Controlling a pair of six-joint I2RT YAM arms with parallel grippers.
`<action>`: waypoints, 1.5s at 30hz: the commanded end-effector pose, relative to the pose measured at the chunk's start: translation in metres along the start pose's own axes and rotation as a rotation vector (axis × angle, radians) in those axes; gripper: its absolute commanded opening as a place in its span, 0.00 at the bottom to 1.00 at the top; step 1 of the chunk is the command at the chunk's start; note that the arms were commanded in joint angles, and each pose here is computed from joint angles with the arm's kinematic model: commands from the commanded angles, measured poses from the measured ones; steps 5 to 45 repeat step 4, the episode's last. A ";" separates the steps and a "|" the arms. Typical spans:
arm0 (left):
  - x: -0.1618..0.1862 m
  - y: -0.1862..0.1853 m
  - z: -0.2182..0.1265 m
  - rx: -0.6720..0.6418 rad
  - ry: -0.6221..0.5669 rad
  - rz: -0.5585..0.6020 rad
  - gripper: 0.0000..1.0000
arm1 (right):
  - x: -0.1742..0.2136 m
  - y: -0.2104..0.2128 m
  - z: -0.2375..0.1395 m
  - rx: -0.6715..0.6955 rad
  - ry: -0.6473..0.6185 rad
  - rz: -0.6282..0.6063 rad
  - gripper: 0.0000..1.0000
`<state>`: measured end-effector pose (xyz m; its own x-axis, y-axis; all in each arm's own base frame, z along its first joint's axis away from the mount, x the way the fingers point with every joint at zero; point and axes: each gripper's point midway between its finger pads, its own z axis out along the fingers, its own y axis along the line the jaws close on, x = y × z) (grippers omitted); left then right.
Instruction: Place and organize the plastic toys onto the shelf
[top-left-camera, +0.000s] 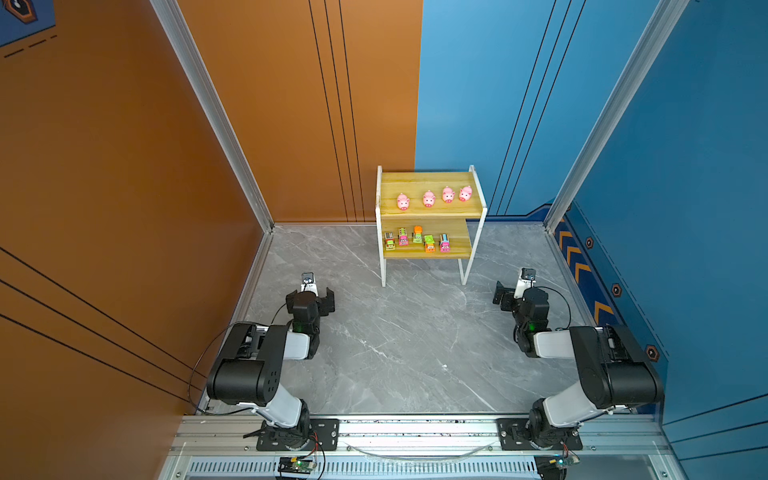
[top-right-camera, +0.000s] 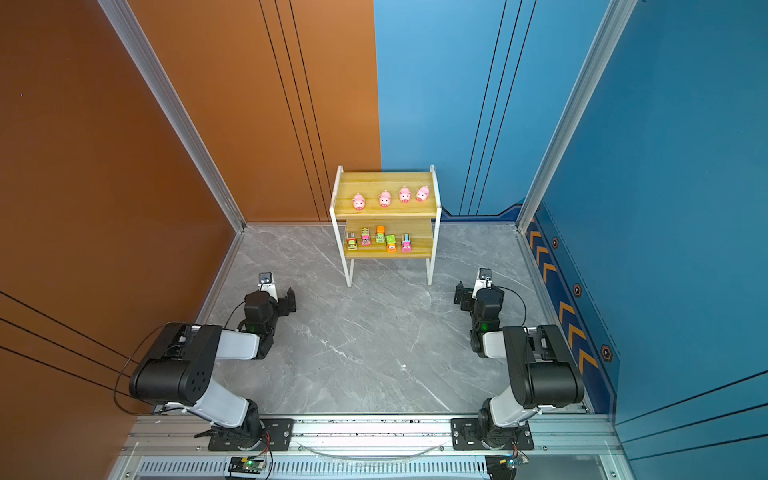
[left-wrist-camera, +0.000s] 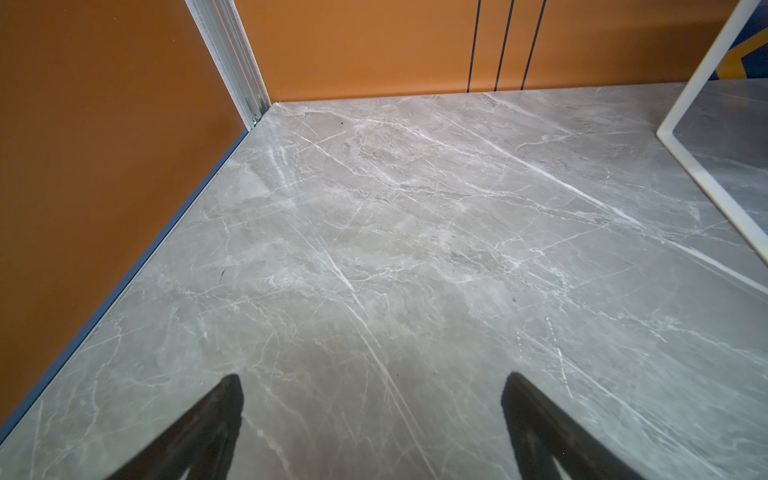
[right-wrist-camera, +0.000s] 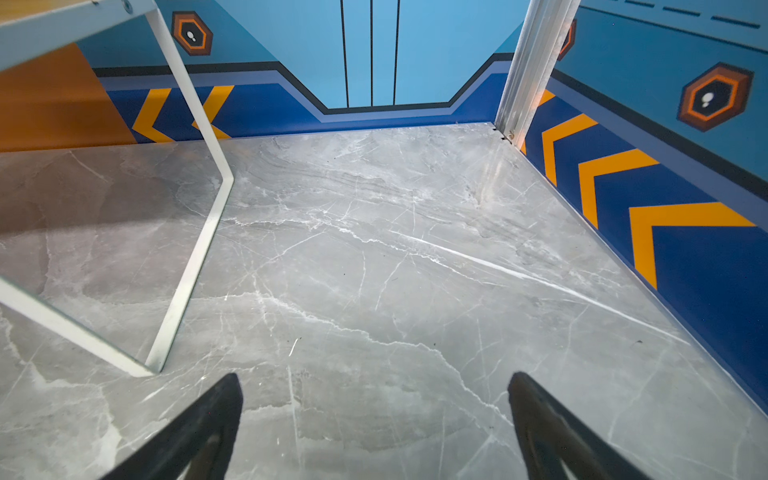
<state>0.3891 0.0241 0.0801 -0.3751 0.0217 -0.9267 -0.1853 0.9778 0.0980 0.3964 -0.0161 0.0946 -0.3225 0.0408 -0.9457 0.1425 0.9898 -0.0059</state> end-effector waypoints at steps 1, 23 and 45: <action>-0.011 -0.003 -0.001 0.019 -0.033 -0.018 0.98 | 0.003 -0.001 0.000 -0.003 0.017 0.006 1.00; -0.011 -0.002 -0.001 0.018 -0.034 -0.020 0.98 | 0.003 0.000 -0.001 0.000 0.012 0.003 1.00; -0.011 -0.002 -0.001 0.018 -0.034 -0.020 0.98 | 0.003 0.000 -0.001 0.000 0.012 0.003 1.00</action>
